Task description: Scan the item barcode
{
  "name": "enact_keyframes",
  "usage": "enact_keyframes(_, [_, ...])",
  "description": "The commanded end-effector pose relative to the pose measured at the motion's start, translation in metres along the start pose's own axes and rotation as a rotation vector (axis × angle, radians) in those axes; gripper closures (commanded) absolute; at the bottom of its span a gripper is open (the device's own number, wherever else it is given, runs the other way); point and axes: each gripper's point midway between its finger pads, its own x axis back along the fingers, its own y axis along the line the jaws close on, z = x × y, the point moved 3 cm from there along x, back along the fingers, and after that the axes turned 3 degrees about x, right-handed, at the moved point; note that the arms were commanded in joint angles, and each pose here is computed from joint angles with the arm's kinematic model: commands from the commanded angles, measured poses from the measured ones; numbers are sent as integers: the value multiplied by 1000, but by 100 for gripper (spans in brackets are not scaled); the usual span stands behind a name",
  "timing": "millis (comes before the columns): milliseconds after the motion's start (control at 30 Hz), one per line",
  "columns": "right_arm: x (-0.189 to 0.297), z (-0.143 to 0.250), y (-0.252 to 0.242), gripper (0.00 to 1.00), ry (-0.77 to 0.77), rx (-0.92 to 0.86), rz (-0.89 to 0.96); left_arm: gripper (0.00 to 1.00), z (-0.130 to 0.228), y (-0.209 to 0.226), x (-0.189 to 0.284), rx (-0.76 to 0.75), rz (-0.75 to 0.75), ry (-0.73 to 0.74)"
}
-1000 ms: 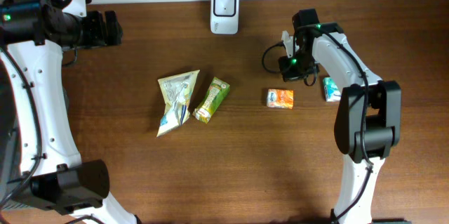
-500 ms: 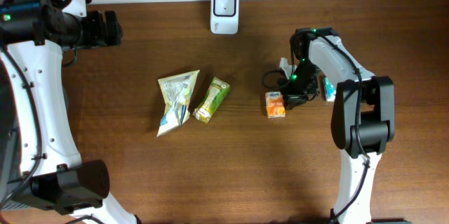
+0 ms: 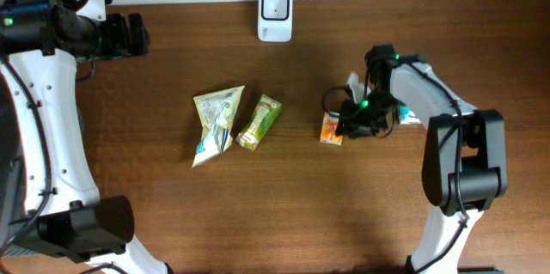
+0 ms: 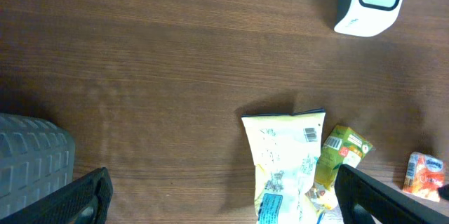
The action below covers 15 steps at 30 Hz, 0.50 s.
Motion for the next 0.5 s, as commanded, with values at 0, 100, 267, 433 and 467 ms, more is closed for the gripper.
enact_keyframes(0, [-5, 3, 0, 63, 0, -43, -24, 1, 0, 2, -2, -1, -3, 3])
enact_keyframes(100, [-6, -1, 0, 65, -19, -56, -24, 1, 0, 2, -2, 0, -3, 3])
enact_keyframes(267, [-9, -11, -3, 73, -68, -97, -26, 1, 0, 2, -2, 0, -3, 3])
enact_keyframes(433, [-29, -3, -11, 80, -75, -138, -28, 1, 0, 2, -2, 0, -3, 3])
enact_keyframes(467, [-29, -3, -12, 88, -74, -142, -28, 1, 0, 2, -2, 0, -3, 3])
